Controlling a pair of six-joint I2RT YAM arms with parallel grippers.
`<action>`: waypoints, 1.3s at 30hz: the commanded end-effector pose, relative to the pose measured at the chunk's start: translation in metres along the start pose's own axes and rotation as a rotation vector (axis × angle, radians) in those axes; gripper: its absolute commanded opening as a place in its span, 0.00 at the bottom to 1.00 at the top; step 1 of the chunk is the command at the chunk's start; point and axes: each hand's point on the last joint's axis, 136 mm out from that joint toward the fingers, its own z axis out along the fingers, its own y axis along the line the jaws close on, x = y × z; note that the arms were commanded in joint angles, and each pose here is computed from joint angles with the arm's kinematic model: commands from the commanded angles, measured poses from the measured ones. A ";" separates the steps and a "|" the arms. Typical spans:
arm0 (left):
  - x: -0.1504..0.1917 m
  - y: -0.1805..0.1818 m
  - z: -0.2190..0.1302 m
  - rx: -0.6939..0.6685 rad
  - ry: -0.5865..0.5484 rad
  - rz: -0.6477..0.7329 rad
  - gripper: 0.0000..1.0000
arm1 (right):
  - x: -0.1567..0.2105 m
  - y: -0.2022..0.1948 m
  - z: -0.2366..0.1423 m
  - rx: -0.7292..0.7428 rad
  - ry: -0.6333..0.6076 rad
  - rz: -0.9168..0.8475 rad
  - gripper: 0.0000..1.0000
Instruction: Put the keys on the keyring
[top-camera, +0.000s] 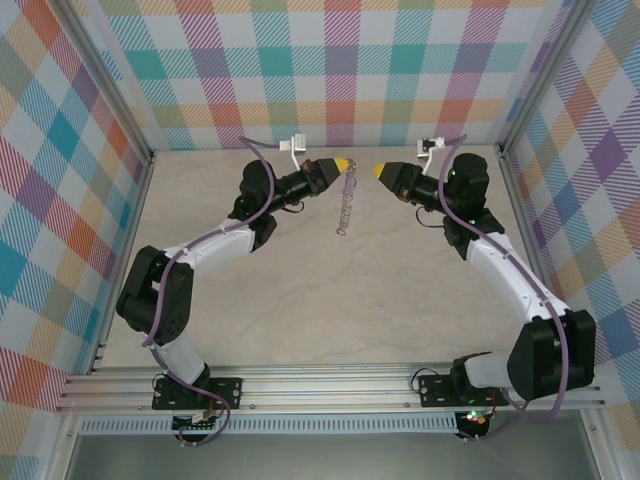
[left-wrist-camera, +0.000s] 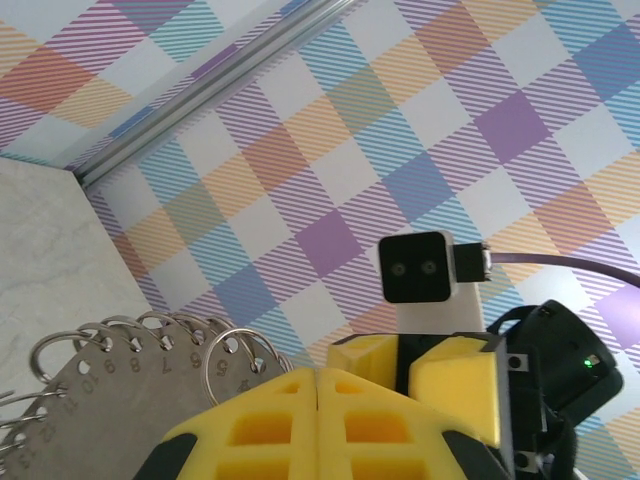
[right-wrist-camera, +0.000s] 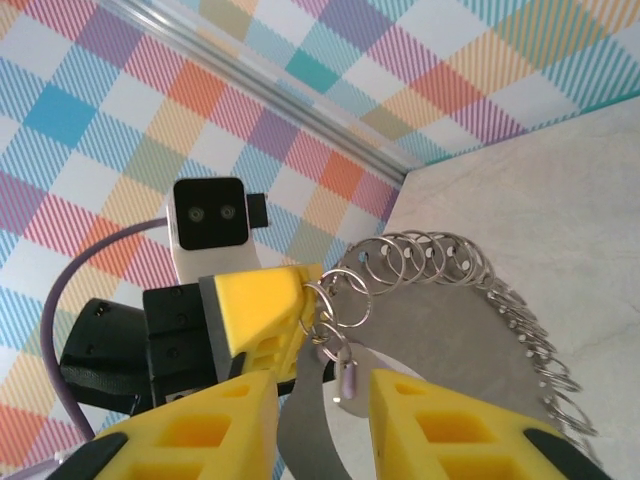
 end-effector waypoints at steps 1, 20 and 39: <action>-0.016 -0.047 0.000 0.123 -0.029 0.082 0.00 | 0.001 0.006 0.009 -0.102 0.029 -0.070 0.30; -0.013 -0.055 0.002 0.154 -0.011 0.084 0.00 | 0.006 0.010 0.038 -0.216 0.070 -0.074 0.23; -0.008 -0.057 0.001 0.162 0.002 0.083 0.00 | 0.000 0.026 0.025 -0.229 -0.032 -0.114 0.24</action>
